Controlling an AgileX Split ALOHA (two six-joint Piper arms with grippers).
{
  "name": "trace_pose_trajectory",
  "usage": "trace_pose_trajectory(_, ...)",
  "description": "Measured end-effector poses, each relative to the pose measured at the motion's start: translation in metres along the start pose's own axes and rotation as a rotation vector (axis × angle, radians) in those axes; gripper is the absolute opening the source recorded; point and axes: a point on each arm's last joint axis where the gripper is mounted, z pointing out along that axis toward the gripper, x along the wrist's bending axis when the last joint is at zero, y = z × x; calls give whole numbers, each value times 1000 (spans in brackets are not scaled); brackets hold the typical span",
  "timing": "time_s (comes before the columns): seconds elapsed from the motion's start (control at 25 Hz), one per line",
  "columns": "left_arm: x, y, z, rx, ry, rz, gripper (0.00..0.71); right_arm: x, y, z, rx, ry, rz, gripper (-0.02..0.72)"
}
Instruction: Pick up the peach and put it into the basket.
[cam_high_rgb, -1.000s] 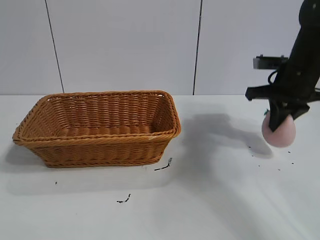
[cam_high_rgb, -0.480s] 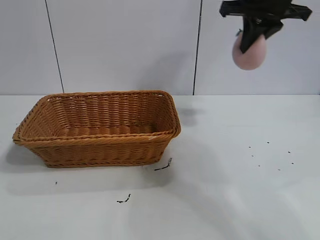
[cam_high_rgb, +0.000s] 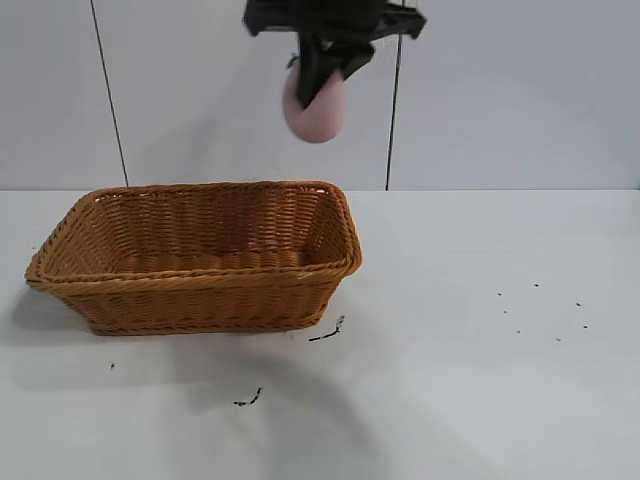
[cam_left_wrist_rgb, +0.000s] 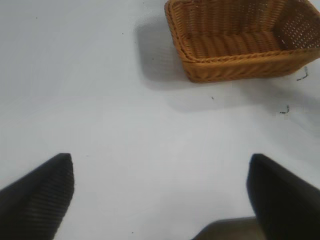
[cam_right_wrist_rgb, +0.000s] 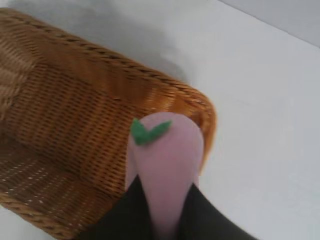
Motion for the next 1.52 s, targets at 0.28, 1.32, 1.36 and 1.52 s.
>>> trace_pose_trajectory(0.28, 0, 0, 0, 0, 0, 0, 692, -2, -14, 44, 69, 3, -22, 283)
trace_pose_trajectory(1.32, 0, 0, 0, 0, 0, 0, 692, -187, -28, -85, -55, -194, 303, 689)
trace_pose_trajectory(1.36, 0, 0, 0, 0, 0, 0, 692, -205, -36, -89, -46, -211, 338, 689)
trace_pose_trajectory(1.52, 0, 0, 0, 0, 0, 0, 692, -256, -67, -103, 2, -253, 456, 689)
